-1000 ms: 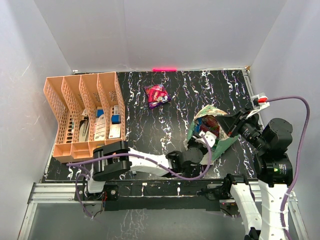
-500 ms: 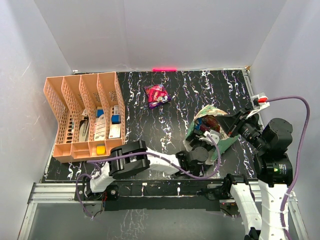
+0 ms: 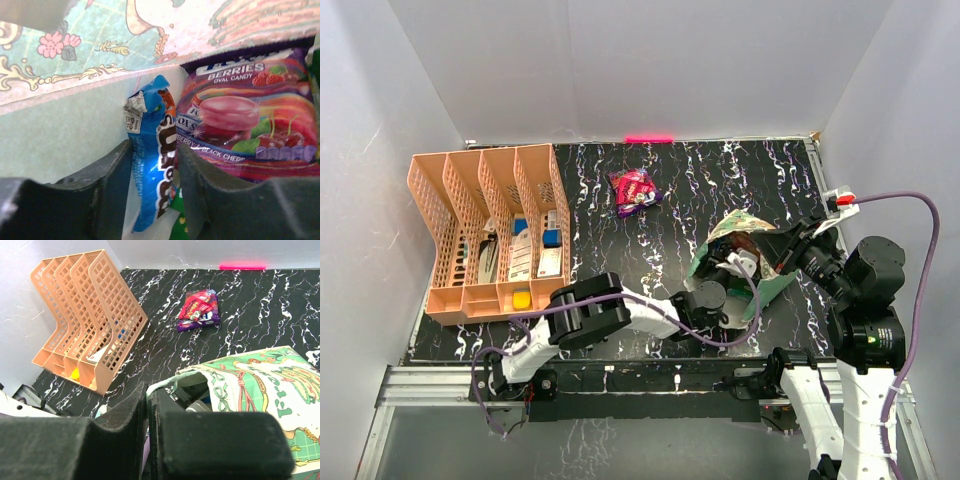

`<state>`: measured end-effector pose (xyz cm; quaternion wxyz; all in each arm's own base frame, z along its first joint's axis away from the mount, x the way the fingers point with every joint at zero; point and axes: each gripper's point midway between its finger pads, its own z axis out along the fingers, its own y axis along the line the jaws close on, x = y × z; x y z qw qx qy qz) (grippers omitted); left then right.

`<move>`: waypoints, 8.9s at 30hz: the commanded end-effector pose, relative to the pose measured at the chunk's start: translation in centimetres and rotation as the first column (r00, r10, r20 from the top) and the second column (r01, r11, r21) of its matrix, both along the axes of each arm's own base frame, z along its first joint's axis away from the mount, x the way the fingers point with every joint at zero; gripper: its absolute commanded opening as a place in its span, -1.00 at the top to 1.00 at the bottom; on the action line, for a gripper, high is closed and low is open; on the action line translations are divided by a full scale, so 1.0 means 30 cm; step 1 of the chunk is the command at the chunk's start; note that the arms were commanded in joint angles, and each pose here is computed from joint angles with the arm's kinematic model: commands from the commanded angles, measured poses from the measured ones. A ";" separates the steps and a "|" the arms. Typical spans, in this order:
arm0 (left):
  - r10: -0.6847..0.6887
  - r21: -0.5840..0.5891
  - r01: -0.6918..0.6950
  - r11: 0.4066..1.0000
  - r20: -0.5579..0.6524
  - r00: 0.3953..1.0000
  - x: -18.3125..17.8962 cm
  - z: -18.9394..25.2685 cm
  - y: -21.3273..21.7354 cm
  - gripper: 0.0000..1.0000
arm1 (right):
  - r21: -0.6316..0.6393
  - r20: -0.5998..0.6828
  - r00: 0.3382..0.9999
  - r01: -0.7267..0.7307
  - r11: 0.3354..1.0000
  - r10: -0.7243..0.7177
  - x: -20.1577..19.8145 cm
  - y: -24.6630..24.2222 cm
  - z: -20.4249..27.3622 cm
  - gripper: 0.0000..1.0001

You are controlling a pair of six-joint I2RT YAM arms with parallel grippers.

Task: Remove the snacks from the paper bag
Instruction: Take out the snack from the paper bag, then place the snack at the center of the board, then take out the snack from the paper bag.

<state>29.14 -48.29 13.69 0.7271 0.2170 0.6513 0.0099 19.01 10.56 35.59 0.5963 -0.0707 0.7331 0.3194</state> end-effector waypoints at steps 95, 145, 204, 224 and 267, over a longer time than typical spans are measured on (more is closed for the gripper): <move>-0.294 0.617 0.352 0.704 -0.198 0.935 0.821 -0.045 0.586 0.63 | -0.017 0.109 0.994 -0.001 1.000 0.003 -0.017 0.001 0.086 0.85; -0.837 0.498 0.772 0.395 -0.152 0.526 -0.367 0.127 -0.052 0.37 | -0.009 0.115 0.993 -0.009 1.000 0.010 -0.027 0.006 0.090 0.85; -0.658 0.765 0.460 0.451 -0.064 0.751 0.124 -0.054 -0.158 0.24 | 0.026 0.117 0.992 -0.043 0.999 0.039 -0.028 0.025 0.109 0.85; -0.676 0.605 0.557 0.569 -0.042 0.736 0.034 0.128 -0.078 1.00 | 0.007 0.131 0.991 0.002 1.000 -0.003 -0.030 0.003 0.114 0.85; -0.305 0.055 0.325 0.944 -0.227 0.925 -0.298 0.882 0.632 1.00 | -0.131 0.200 0.725 0.686 0.715 -0.659 0.128 -0.437 0.189 0.85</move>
